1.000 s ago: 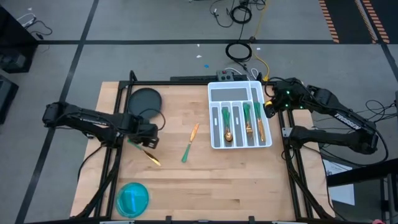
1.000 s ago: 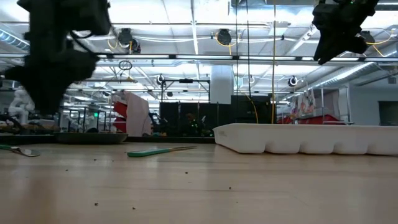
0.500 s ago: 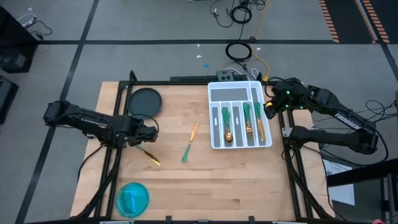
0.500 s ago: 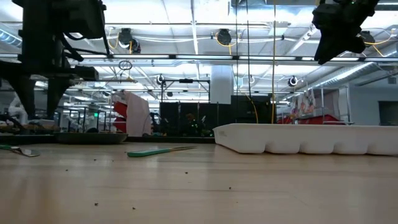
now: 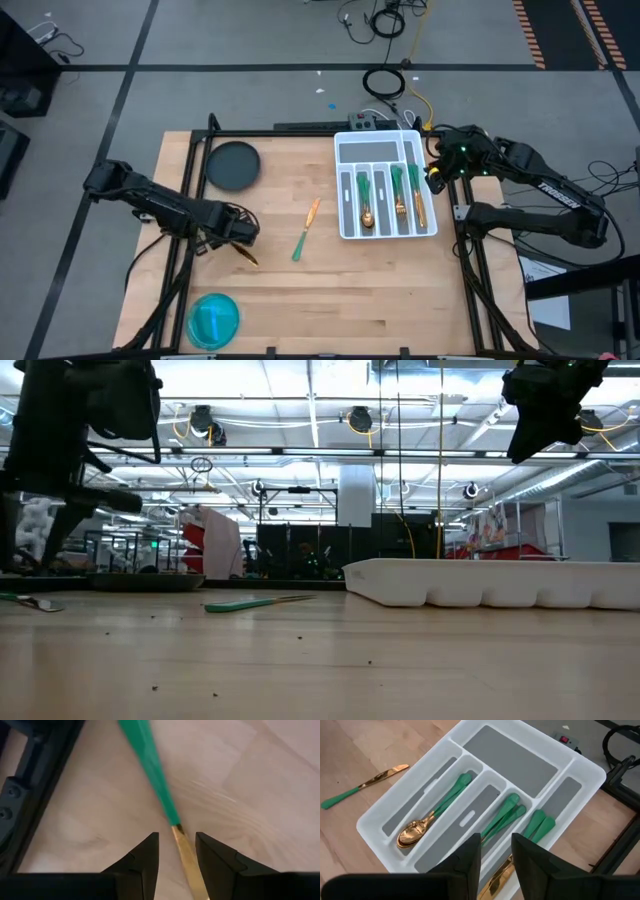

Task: Sort silverware
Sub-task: Put the left green knife into the silverware tray

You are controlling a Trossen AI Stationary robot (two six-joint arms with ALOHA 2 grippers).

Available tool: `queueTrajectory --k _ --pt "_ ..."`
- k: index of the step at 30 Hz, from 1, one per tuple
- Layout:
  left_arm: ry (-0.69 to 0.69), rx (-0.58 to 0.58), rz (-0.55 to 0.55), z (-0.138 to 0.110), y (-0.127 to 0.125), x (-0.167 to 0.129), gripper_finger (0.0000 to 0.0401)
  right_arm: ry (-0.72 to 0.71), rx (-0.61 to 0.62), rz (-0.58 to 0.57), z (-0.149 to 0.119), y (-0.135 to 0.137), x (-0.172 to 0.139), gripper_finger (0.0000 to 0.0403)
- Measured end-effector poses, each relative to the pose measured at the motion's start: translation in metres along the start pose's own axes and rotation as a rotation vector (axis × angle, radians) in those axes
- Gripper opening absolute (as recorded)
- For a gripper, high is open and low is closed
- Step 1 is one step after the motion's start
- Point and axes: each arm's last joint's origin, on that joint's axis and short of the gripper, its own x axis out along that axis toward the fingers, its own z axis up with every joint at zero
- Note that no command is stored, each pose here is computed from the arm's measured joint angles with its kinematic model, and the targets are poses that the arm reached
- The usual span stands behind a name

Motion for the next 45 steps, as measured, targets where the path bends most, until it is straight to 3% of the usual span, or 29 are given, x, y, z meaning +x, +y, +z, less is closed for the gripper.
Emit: queueTrajectory --k 10,15,18,25,29,33,35,39,43,45 --pt "-0.06 -0.076 -0.028 0.012 -0.005 0.012 0.0136 0.019 -0.048 -0.005 -0.002 -0.001 0.0 0.01" --pt "-0.075 -0.023 -0.017 0.013 -0.002 0.016 0.0136 0.028 -0.044 -0.007 -0.003 -0.001 0.0 0.01" --pt "-0.081 0.177 -0.038 0.011 -0.002 0.016 0.0136 0.028 -0.044 -0.007 -0.003 -0.001 0.0 0.01" --pt "-0.109 0.983 -0.185 0.001 -0.015 0.014 0.0136 0.028 -0.041 -0.007 -0.003 -0.001 0.0 0.01" --pt "-0.158 1.427 -0.154 0.002 -0.014 0.014 0.0136 0.026 -0.006 -0.007 -0.002 -0.001 0.0 0.01" --pt "-0.189 1.76 -0.134 0.002 -0.014 0.014 0.0136 0.02 0.034 -0.006 -0.002 -0.001 0.0 0.01" --pt "-0.161 1.887 -0.131 0.001 -0.014 0.014 0.0136 0.01 0.046 -0.003 -0.001 0.0 0.0 0.01" --pt "0.019 2.031 -0.169 -0.001 -0.014 0.007 0.0136 0.001 0.076 0.0 0.0 0.0 0.0 0.01" --pt "0.091 2.074 -0.106 0.005 -0.009 0.001 0.0136 -0.003 0.106 -0.002 0.0 0.0 0.0 0.01" --pt "0.086 2.083 -0.129 0.009 -0.006 -0.004 0.0136 -0.004 0.122 -0.005 0.0 0.0 0.0 0.01"
